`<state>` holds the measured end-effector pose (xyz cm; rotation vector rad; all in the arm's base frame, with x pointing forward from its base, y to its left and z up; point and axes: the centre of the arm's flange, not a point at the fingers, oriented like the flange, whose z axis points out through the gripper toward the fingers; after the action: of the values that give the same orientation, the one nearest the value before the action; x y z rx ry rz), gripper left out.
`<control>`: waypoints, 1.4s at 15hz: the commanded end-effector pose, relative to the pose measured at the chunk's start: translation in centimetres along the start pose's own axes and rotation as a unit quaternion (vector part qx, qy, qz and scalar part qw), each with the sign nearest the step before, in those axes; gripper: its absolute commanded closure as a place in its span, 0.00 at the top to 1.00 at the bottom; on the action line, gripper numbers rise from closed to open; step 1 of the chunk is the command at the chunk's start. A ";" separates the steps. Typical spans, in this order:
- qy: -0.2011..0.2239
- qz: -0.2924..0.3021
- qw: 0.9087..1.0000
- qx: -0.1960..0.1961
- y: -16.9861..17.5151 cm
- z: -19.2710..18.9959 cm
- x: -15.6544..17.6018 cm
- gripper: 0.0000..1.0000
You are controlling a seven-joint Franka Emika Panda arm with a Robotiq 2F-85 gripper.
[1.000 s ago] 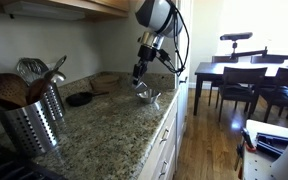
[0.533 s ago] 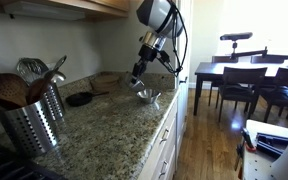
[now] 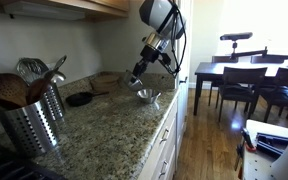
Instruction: Pour the things in the bowl on the left into the bowl on the right
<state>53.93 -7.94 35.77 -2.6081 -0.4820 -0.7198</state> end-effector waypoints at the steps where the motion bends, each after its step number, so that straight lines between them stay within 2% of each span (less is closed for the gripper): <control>1: 0.033 -0.006 0.999 -0.006 -0.6 -1.4 -2.2 0.07; 10: 0.068 -0.010 0.998 -0.006 -0.6 -2.3 -4.1 0.07; 21: 0.091 -0.022 0.996 -0.003 0.5 -2.5 -4.1 0.07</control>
<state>50.90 -9.75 34.76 -2.5357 -0.4800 -0.8914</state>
